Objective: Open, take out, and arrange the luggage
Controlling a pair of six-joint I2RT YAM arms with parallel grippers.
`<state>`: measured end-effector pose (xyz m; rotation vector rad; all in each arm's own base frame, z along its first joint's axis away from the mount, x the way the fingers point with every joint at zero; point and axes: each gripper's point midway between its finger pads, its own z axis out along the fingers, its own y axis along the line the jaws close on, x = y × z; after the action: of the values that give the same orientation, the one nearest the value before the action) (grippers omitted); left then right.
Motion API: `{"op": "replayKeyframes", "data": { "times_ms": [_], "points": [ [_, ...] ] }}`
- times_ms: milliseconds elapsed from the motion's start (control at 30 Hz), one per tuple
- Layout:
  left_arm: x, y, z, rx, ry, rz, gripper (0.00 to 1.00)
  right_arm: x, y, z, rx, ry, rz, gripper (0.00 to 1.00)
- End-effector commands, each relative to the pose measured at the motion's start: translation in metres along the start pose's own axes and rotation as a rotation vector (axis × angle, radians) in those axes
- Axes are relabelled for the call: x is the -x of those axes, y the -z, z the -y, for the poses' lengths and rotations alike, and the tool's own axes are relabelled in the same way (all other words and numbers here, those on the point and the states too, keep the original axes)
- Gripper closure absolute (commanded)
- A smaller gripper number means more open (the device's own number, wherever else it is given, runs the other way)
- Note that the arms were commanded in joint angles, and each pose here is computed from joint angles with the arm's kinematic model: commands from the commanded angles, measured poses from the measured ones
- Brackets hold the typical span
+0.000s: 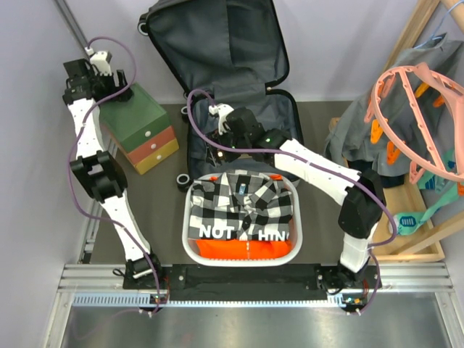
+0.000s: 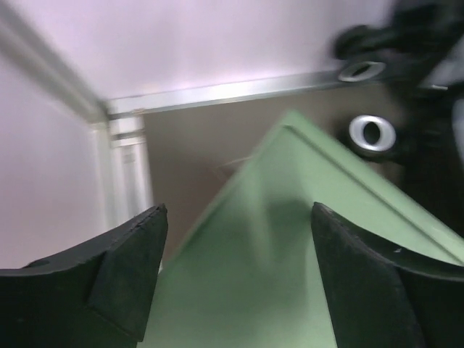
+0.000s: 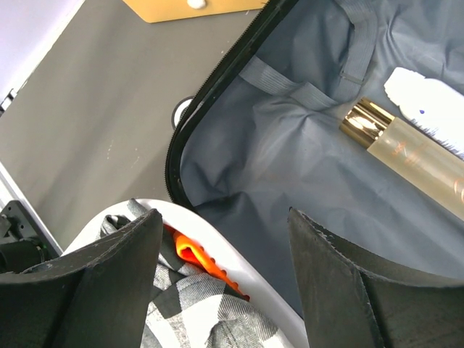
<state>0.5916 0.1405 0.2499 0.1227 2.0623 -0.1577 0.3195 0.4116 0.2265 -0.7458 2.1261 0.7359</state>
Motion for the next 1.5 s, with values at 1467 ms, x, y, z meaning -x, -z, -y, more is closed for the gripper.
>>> {"op": "replayKeyframes", "data": {
  "times_ms": [1467],
  "points": [
    [-0.151, 0.090, 0.102, -0.274, 0.308, -0.351, 0.37, 0.084, -0.121, -0.085, 0.150, 0.248, 0.348, 0.58]
  ]
}}
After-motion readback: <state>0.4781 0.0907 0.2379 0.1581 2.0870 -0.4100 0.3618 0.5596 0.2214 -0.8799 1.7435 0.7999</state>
